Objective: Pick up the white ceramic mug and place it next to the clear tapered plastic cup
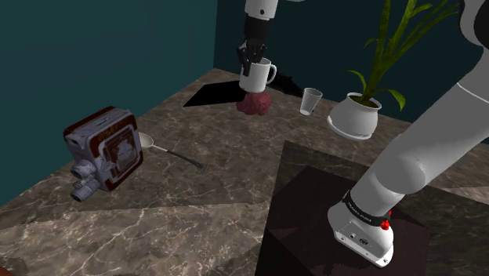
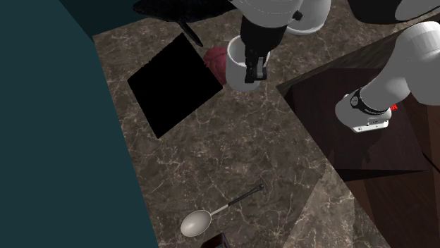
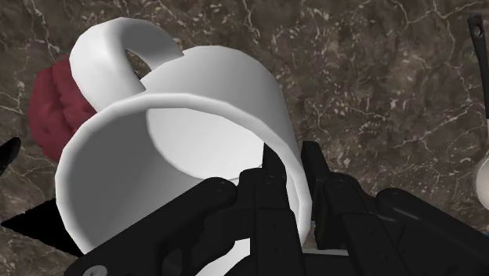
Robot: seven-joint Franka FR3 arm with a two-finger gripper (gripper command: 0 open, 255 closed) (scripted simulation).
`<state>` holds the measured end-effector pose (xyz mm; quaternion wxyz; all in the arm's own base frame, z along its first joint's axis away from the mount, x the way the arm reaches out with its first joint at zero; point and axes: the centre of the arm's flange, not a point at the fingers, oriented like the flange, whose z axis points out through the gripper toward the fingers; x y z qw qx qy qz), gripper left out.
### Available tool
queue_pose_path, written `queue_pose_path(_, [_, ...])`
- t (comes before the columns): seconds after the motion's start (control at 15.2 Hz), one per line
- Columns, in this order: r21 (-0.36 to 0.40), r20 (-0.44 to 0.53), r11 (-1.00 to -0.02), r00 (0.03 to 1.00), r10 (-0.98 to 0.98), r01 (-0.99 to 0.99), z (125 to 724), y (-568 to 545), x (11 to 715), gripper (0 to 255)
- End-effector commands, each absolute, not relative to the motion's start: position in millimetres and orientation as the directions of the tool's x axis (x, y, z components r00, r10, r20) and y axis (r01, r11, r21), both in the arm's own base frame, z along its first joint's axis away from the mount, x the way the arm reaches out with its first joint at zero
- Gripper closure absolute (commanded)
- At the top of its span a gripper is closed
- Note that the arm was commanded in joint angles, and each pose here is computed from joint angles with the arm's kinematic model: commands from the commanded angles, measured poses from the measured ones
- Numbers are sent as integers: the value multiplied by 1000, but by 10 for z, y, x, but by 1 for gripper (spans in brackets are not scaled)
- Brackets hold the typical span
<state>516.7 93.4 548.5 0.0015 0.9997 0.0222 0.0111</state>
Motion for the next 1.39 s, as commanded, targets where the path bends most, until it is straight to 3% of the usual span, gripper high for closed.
queue_pose_path(0.0, [3, 23, -999, 999, 46, 45, 5481, 688, 5040, 255])
queue_pose_path(1.32, [3, 23, -999, 999, 46, 45, 5485, -1689, 3896, 255])
